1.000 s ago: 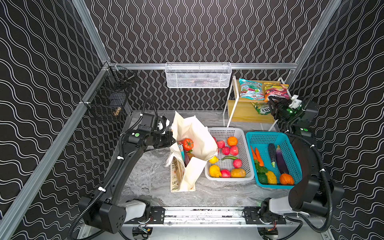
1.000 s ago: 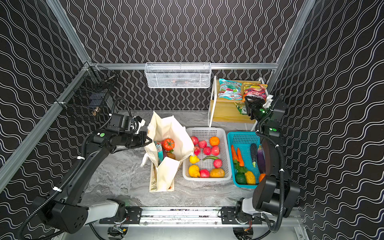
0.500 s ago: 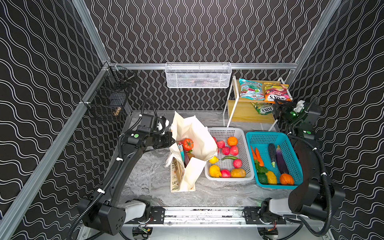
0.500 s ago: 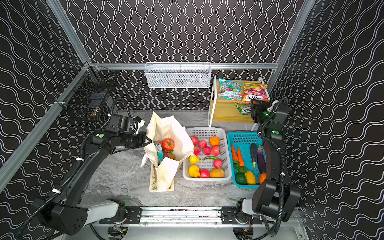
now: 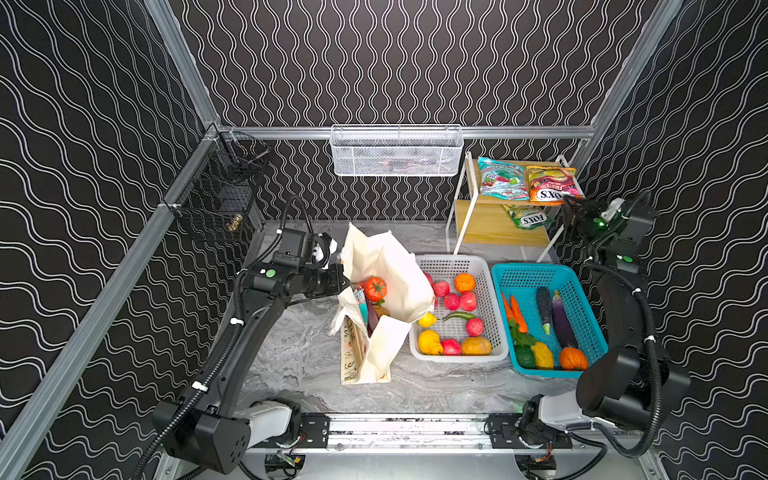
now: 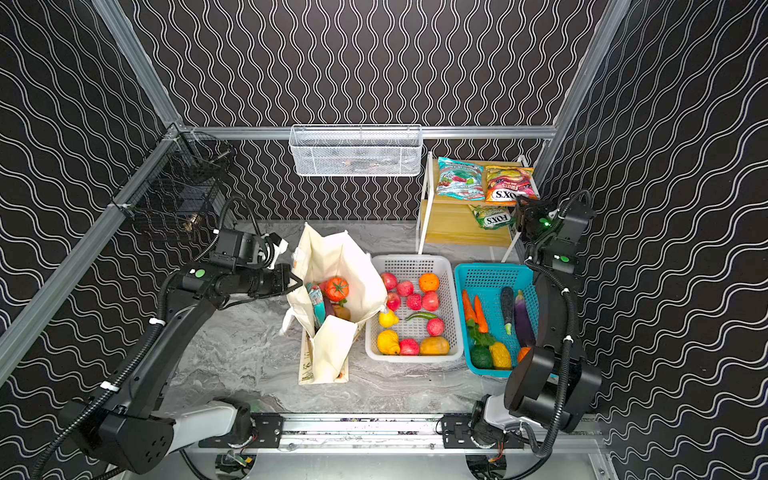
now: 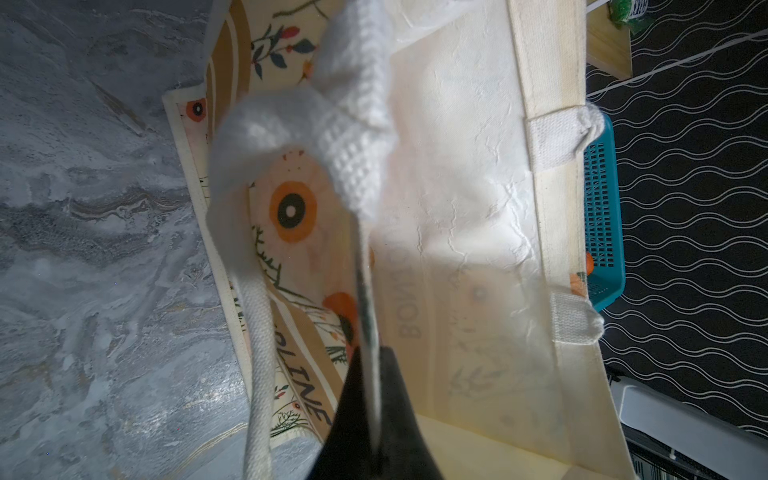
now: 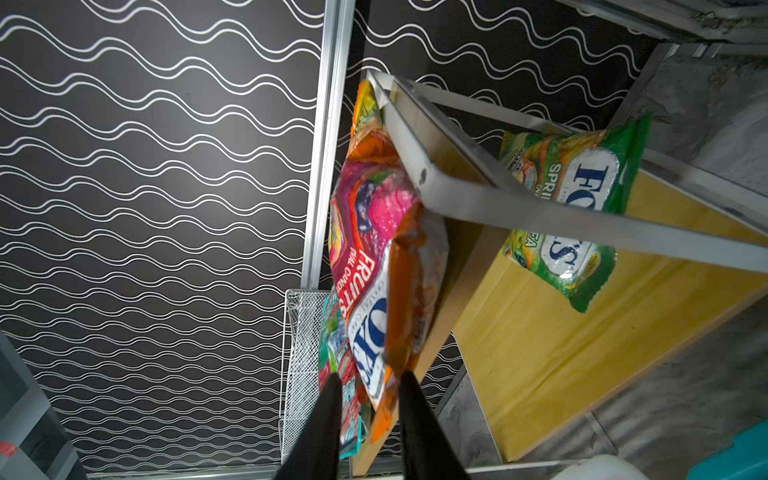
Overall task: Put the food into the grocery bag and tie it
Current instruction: 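Grasp the orange FOXS candy bag on the shelf with the right gripper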
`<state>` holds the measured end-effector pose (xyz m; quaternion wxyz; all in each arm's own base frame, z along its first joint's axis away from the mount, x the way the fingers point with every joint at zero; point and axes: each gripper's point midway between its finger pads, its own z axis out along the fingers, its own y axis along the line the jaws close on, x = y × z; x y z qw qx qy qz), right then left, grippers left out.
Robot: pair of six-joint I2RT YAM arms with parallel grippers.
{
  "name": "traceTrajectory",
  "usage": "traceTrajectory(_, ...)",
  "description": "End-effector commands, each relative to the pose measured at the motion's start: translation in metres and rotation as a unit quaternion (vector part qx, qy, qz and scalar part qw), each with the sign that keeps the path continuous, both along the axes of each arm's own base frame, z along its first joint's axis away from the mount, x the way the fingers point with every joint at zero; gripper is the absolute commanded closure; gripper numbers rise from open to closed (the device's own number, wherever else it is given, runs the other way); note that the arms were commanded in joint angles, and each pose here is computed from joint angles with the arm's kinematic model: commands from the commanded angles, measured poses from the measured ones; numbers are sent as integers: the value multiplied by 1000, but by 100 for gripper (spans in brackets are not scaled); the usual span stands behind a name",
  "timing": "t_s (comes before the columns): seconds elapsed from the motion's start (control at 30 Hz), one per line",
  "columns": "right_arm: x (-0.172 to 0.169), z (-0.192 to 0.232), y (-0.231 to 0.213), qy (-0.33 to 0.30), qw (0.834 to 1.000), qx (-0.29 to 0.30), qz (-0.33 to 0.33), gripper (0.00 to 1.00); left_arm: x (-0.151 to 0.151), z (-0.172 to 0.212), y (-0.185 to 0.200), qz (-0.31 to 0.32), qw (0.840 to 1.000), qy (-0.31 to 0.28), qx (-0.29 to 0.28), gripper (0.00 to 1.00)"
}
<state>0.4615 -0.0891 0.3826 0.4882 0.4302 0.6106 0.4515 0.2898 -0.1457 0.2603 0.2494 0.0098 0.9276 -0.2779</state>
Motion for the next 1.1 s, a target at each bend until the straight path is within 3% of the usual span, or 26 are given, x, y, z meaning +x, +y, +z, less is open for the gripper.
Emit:
traceTrajectory(0.0,2,1,-2,-2,1000,8,-2,78,-1,0,1,-9,1000,-5,5,100)
traceTrajectory(0.3,6,-5,-6,1,1000,14,-7,84,-2,0,2,-9,1000,-5,9,100)
traceTrajectory(0.57,0,-2,-5,-6,1000,16,-10,100,-1,0,1,-8,1000,-4,7,100)
traceTrajectory(1.07,-30,59,-4,-61,997,-19,-34,100,-3,-2,2,-7,1000,-1,9,100)
